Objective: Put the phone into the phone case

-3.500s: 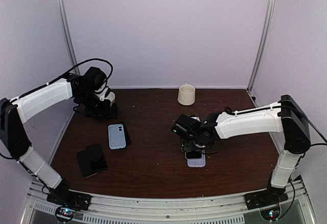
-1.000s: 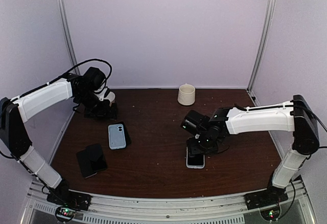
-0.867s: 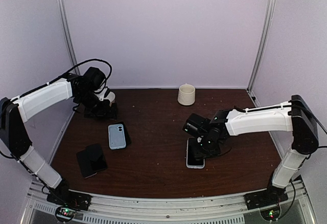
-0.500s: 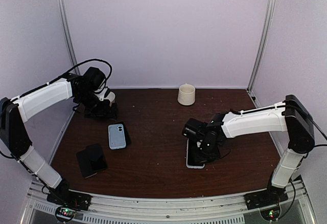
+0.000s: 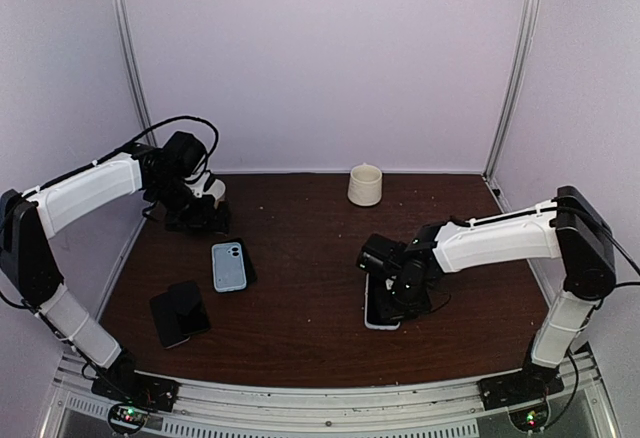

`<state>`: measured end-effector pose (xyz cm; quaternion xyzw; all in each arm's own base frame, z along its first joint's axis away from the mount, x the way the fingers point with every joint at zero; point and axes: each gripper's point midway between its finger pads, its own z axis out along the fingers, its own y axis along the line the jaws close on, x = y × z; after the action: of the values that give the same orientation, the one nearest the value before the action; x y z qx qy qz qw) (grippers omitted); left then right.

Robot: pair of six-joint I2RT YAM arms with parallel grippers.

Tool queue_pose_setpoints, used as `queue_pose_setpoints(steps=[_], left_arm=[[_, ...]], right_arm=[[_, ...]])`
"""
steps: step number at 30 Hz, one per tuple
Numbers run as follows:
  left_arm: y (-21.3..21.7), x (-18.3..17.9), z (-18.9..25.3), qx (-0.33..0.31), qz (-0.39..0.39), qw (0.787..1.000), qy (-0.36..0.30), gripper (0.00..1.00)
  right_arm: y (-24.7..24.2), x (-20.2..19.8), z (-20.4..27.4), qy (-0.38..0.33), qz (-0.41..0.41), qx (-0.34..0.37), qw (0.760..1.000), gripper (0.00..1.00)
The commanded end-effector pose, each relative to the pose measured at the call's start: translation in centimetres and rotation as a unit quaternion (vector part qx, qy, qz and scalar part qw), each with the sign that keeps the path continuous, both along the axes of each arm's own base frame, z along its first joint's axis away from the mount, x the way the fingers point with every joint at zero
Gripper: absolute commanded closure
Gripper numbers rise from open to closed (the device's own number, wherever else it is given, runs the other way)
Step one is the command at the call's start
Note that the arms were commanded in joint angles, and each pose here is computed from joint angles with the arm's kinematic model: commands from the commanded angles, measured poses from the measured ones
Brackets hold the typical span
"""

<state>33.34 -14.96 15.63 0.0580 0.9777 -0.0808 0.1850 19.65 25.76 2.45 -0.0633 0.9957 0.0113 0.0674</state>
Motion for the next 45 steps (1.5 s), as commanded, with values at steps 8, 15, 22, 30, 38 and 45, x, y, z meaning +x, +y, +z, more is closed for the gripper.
queue_pose_setpoints(steps=[8,15,22,30,38,45], left_arm=[[0.2,0.4,-0.1,-0.004,0.0,1.0,-0.006,0.03],[0.1,0.4,-0.2,-0.005,-0.001,1.0,-0.004,0.02],[0.2,0.4,-0.1,-0.005,0.0,1.0,-0.005,0.03],[0.1,0.3,-0.3,-0.007,-0.001,1.0,-0.002,0.02],[0.1,0.3,-0.1,-0.007,-0.001,1.0,-0.004,0.02],[0.1,0.3,0.1,-0.008,-0.001,1.0,-0.007,0.02]], right_arm=[[0.5,2.0,3.7,-0.038,0.084,-0.071,0.993,0.89],[6.1,1.7,3.9,-0.046,0.113,0.024,0.992,0.88],[5.0,-0.2,-0.8,0.012,0.089,0.011,0.996,0.89],[3.3,-0.3,-0.2,0.01,0.084,-0.025,0.996,0.9],[4.6,4.4,6.9,-0.098,0.077,-0.022,0.992,0.33],[5.6,6.6,6.2,-0.112,0.041,-0.059,0.991,0.01]])
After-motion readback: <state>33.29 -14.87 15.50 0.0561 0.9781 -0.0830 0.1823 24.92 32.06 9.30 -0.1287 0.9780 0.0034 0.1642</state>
